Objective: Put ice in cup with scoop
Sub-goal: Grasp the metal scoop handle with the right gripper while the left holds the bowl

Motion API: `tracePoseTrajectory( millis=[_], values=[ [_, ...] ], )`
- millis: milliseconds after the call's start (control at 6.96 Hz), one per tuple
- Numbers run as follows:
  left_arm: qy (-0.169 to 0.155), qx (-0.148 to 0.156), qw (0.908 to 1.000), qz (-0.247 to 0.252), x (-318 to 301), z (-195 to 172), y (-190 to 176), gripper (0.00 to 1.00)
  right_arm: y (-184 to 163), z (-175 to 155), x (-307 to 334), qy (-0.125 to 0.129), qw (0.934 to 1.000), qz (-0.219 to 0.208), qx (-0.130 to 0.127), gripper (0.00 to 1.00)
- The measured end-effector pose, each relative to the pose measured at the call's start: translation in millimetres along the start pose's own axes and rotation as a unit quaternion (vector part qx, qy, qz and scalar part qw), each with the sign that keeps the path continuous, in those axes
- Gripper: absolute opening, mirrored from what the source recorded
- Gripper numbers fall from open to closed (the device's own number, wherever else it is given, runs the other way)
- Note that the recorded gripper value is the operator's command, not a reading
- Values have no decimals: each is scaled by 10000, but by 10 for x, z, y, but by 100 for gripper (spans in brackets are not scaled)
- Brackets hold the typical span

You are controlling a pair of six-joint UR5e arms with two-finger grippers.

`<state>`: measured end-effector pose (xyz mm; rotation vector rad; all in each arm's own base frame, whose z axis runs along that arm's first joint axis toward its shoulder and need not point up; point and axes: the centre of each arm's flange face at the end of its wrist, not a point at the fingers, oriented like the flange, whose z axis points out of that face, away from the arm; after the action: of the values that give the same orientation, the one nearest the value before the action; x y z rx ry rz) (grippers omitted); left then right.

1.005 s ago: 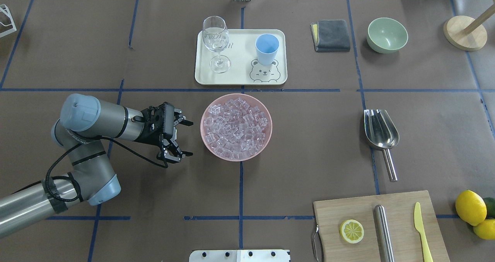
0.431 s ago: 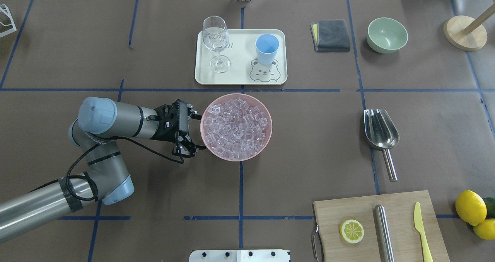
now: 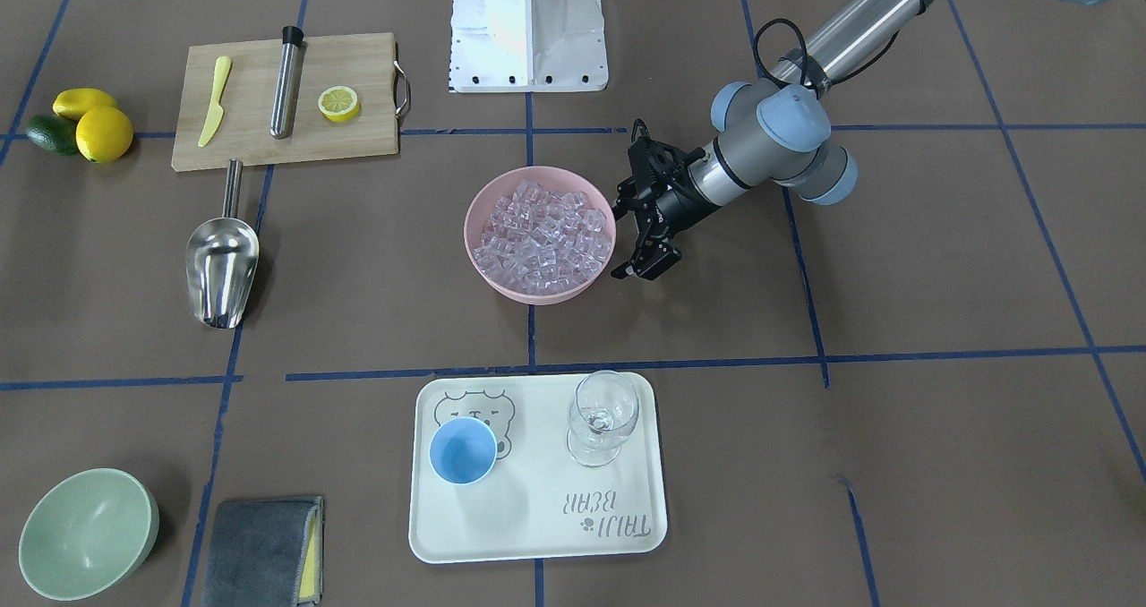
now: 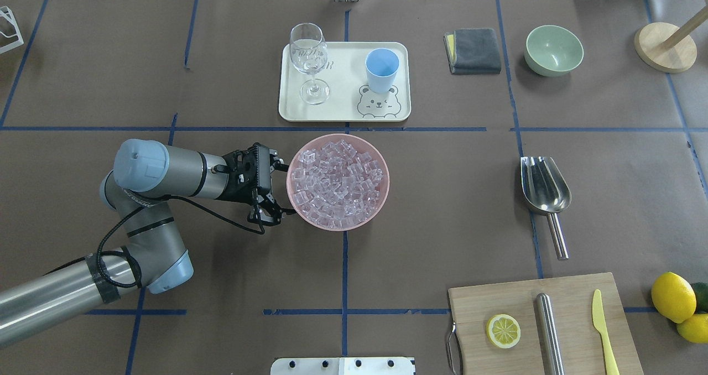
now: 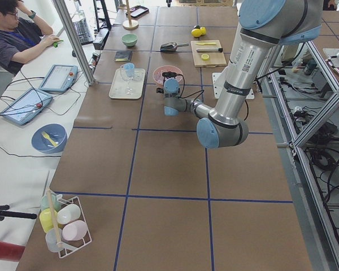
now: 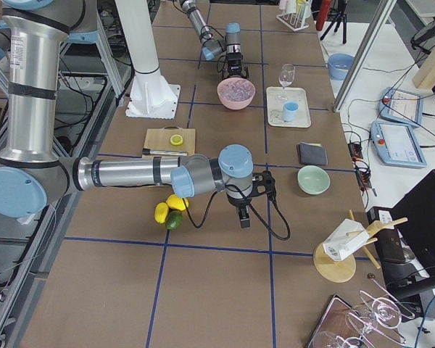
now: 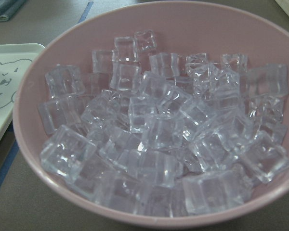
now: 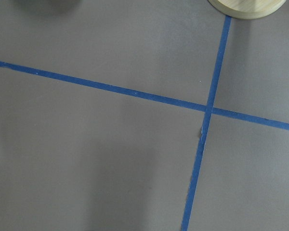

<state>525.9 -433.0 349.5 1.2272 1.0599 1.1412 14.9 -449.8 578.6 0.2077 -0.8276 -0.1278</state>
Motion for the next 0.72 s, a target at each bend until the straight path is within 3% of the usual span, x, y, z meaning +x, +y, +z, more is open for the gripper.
tracePoseTrajectory(
  millis=[431,718],
  values=[
    [-2,1,10000,-1,-2,-1,-1,100,-108,111,-1093,107,9998,127,-57,100],
    [-1,3,10000,0,-2,-1,-2,100,49,289,-1658,46,9987,429,-281,100]
  ],
)
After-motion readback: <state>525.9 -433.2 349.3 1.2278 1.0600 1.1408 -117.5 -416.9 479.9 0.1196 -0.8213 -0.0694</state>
